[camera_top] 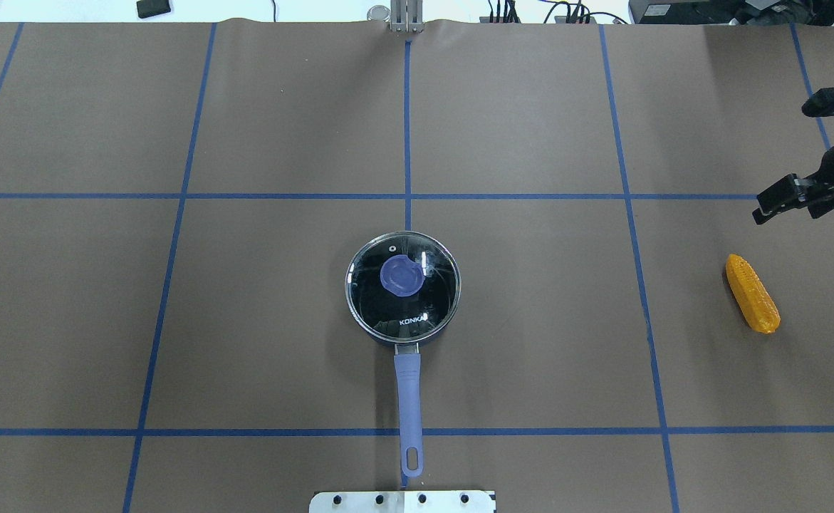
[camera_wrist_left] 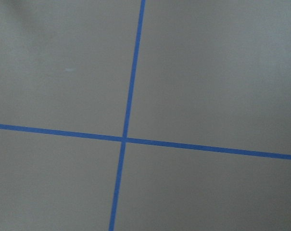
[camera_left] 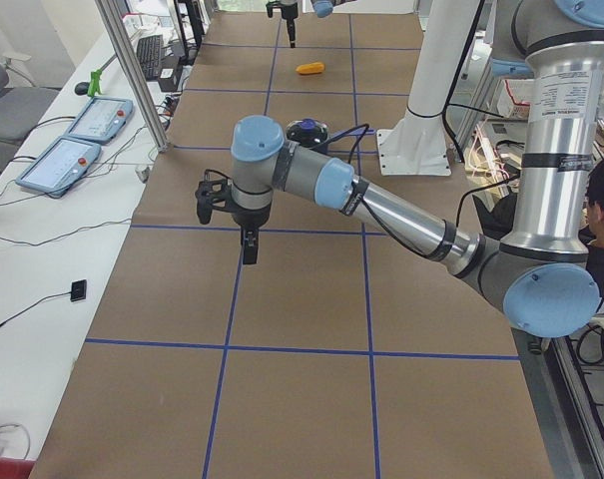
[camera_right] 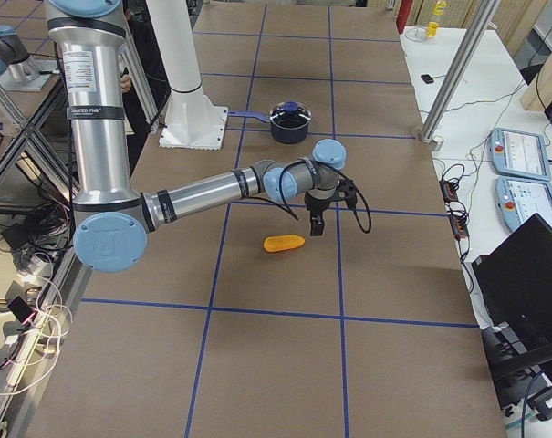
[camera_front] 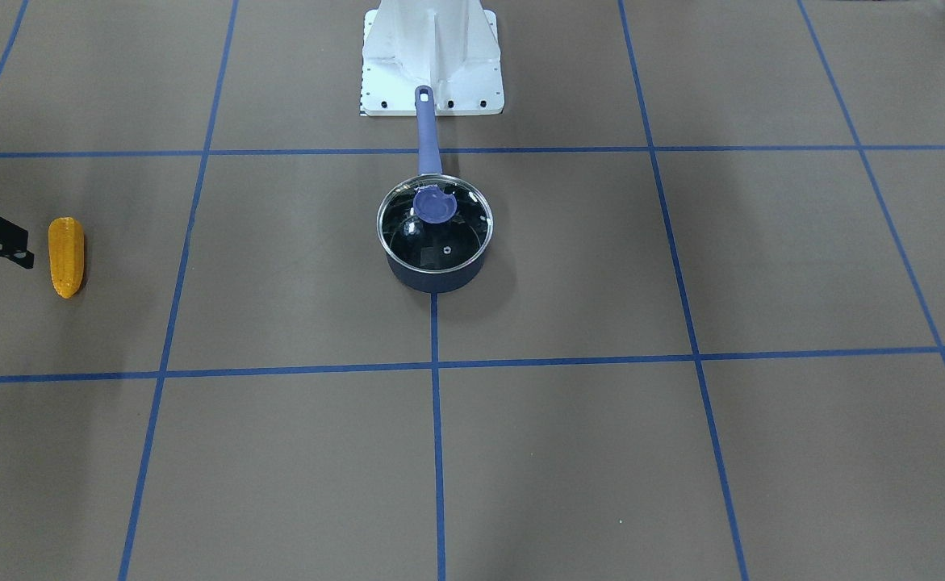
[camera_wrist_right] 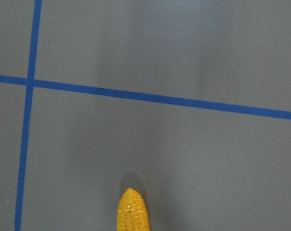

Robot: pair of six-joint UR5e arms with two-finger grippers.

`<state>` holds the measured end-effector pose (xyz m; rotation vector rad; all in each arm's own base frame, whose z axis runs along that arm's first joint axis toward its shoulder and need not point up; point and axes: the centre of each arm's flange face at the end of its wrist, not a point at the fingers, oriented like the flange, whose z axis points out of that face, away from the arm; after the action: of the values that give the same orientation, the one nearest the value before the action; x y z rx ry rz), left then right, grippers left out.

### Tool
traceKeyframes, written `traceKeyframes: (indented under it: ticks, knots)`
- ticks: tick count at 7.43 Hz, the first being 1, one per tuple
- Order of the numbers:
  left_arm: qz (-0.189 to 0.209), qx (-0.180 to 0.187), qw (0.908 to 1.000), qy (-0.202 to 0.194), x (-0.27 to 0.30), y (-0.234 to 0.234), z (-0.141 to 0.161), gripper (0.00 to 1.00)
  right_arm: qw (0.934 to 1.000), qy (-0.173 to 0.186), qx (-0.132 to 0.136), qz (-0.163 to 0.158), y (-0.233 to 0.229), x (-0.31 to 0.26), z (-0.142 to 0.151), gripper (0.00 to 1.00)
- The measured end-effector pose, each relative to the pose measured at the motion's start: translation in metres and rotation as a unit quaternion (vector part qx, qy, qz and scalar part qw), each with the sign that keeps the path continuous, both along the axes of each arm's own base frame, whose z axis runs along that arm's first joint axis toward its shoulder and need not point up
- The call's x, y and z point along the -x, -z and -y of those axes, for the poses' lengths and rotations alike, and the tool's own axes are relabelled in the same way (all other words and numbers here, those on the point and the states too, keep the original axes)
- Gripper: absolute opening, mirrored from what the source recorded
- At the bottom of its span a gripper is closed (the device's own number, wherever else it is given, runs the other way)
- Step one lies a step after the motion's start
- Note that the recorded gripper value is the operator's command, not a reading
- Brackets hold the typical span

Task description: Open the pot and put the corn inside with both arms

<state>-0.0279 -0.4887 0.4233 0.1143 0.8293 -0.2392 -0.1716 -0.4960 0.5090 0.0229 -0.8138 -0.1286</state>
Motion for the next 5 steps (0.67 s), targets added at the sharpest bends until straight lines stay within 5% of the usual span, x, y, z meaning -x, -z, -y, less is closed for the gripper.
traceKeyframes:
  ticks: [5]
  knots:
    - [-0.041, 0.062, 0.9969, 0.028, -0.117, 0.116, 0.015, 0.98, 0.9997, 0.014, -0.022, -0.003, -0.049, 0.038, -0.046, 0.99]
